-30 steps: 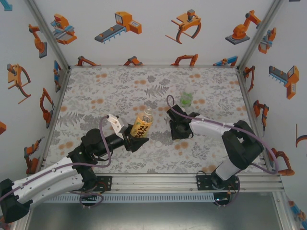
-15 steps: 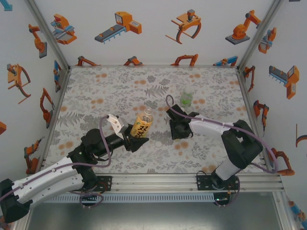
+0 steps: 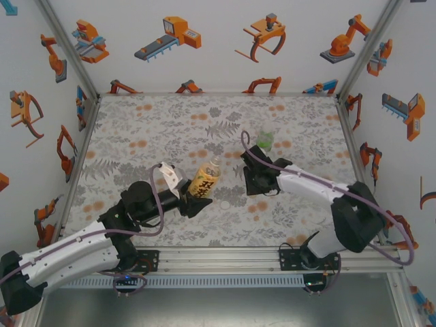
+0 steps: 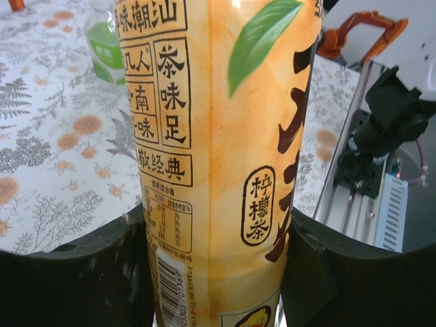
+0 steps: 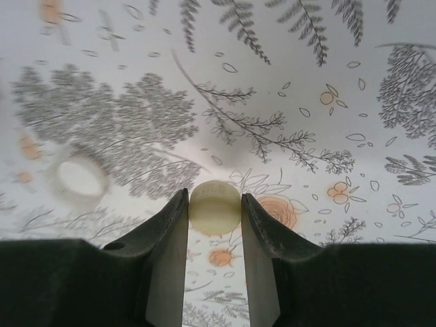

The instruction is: Screw on the bottle caps

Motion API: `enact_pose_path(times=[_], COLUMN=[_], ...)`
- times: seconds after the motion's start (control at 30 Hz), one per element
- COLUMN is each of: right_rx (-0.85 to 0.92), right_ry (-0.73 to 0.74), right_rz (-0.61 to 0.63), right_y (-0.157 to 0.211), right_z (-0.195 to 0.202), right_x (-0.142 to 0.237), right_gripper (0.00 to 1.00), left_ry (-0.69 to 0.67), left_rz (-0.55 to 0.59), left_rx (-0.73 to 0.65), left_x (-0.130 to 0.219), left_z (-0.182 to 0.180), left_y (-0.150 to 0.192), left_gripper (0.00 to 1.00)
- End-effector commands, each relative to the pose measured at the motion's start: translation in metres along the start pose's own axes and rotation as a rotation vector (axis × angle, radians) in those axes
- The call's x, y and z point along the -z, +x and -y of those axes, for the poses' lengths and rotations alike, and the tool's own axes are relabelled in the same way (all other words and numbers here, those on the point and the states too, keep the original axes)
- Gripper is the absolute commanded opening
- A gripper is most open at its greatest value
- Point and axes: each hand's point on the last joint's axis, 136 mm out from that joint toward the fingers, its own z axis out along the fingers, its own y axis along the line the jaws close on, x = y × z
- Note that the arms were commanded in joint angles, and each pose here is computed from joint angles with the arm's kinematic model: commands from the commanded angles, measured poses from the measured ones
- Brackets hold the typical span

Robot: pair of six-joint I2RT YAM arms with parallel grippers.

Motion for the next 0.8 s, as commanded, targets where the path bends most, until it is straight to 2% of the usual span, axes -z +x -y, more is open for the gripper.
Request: enact_pose_path(times=[0.0,0.2,0.37,0.5,0.67,0.77], right_rx=[0.057,0.188,0.290,0.409,0.563,0.640], right_ry=[-0.148,-0.428,-0.553,-0.661,-0.848,-0.957], right_rz=[0.108,0.291,0.453,0.573,0.703,0.777], right_y=[-0.024,-0.041,-0.041,-0.030,-0.008,0.004], right_z=[-0.026,-0.066,-0.075,-0.083,-0.097,-0.106], right_x=[0.048,0.128,0.193,0.244,0.307,0.332], right_gripper=[0.19,0.11,0.04,0.00,0.00,0.00], left_ry=[0.075,0.244,0.322,0.366,0.411,0.421], left_rz=[-0.022,-0.151,-0.195,-0.182,-0.199,-0.227], left_rx=[-0.059,-0.151,-0.219,-0.270,-0.303,-0.320], left_x=[0.001,0.006,0.012,0.019,0.026,0.028], left_z=[0.014,0.042,0.054,0.062,0.069,0.070], left_y=[-0.011,-0.005,-0.006,-0.010,-0.009,-0.007], left_gripper=[0.00,0.00,0.00,0.00,0.00,0.00])
